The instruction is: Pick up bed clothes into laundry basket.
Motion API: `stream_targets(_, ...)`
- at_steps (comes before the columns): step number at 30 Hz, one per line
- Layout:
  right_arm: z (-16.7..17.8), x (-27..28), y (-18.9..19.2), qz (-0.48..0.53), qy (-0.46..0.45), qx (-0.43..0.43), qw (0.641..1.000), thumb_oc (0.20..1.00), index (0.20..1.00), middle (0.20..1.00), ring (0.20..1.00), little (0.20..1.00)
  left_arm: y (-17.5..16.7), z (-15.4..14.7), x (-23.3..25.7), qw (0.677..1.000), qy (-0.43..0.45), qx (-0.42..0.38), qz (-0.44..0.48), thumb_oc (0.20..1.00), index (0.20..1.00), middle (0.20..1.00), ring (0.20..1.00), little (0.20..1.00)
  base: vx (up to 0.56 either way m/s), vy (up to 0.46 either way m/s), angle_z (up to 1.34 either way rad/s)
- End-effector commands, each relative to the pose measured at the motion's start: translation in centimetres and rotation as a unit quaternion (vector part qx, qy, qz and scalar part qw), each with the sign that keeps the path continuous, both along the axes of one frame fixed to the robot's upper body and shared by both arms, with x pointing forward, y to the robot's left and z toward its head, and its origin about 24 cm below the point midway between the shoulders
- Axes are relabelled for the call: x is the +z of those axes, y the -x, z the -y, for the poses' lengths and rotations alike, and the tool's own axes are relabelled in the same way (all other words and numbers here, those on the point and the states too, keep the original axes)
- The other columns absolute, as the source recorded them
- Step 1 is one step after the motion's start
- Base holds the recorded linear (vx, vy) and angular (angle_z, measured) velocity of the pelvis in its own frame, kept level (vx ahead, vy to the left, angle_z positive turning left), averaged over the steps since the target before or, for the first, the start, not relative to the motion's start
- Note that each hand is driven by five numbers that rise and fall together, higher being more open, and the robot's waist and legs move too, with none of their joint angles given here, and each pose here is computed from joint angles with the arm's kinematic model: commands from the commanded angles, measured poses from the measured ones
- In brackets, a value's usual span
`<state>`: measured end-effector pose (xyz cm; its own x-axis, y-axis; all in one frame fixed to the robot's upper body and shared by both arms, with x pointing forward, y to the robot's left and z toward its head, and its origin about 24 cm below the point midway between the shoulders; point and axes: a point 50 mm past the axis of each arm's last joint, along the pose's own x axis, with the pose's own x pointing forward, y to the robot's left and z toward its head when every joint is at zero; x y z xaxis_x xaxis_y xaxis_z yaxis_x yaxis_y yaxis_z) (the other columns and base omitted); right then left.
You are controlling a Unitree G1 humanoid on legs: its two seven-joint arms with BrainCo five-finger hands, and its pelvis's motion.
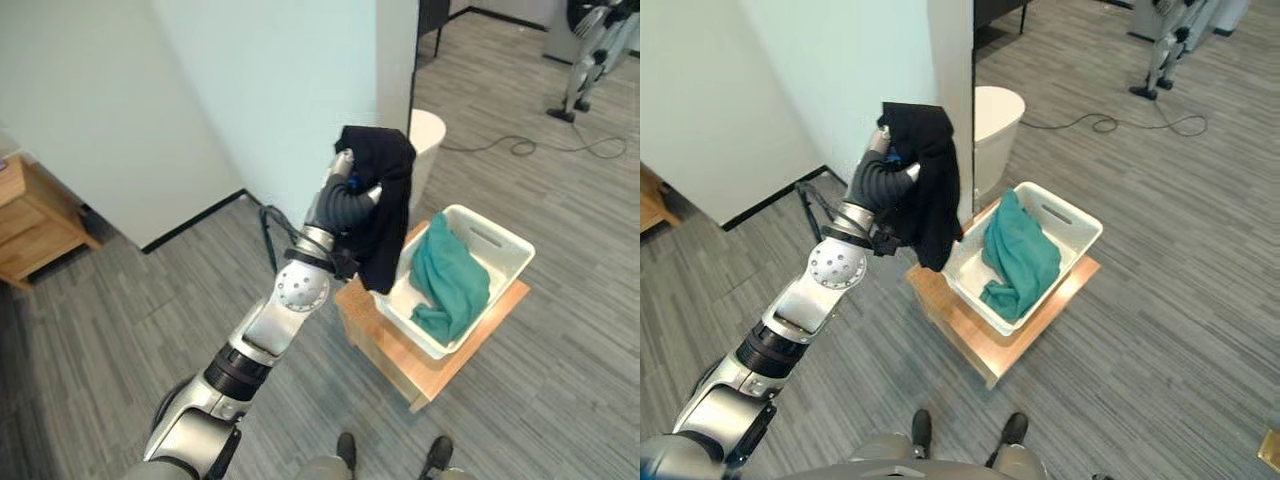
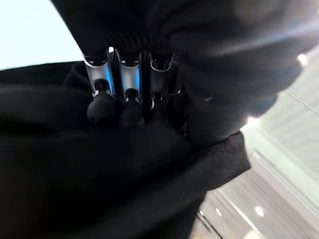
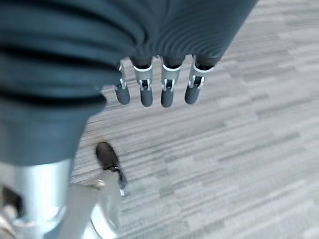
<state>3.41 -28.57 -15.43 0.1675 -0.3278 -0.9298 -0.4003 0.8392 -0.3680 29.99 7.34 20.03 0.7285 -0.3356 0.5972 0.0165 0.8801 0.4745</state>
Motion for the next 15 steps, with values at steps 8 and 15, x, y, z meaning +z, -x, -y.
stream_targets(8,-1.4,-0.5,0.9,-0.006,-0.021,-0.016,1.000,1.000,1.000,1.000,1.000,1.000,-0.3,5.4,7.7,0.988,-0.002,-0.036,0.150,0.200,0.200,0.200,0.200,0.200,0.02,-0.010,-0.08)
stream_targets(15,-1.4,-0.5,0.1,0.018,-0.023,-0.047,0.998,1.000,1.000,1.000,1.000,1.000,-1.3,6.6,8.3,0.987,-0.029,-0.020,0.154,0.200,0.200,0.200,0.200,0.200,0.01,0.002,-0.05)
